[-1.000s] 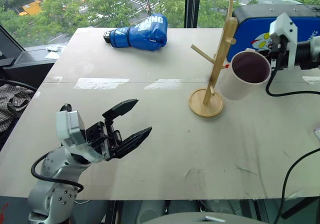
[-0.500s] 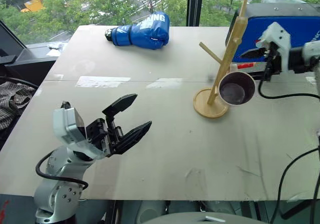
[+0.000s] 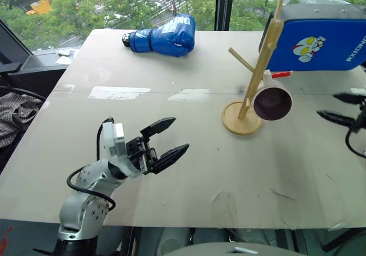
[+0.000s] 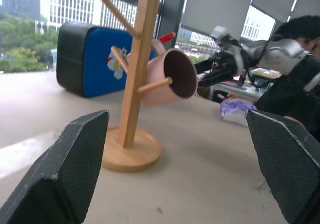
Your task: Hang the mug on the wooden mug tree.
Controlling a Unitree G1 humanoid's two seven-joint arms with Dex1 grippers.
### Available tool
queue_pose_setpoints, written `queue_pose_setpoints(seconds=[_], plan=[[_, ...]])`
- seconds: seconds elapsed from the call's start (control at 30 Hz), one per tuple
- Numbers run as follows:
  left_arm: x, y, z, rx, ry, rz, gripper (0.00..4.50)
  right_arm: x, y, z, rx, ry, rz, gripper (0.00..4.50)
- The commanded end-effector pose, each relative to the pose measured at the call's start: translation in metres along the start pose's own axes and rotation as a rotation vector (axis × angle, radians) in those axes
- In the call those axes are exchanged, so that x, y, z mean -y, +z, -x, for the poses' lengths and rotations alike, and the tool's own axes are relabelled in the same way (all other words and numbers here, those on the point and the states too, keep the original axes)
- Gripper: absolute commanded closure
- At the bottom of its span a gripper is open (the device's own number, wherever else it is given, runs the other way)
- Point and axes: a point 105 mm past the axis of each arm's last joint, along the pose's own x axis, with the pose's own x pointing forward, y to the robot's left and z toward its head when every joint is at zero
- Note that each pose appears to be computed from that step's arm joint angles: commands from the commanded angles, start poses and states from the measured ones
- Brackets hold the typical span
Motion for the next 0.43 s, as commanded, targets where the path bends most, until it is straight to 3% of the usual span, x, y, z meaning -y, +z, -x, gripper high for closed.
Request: queue_pose_setpoints(seconds=[0.03, 0.2, 0.43], plan=[[-0.009, -0.011, 0.013, -0.106, 0.050, -0.003, 0.00, -0.015, -0.008, 0.016, 0.024, -0.033, 0.000, 0.64], [-0.029, -0.021, 0.039, -0.211, 0.225, 0.000, 0.00, -0.040, -0.052, 0.032, -0.012, -0.059, -0.072, 0.64], [-0.035, -0.025, 0.049, -0.274, 0.291, 0.042, 0.00, -0.052, -0.064, 0.039, 0.014, -0.088, -0.107, 0.64]])
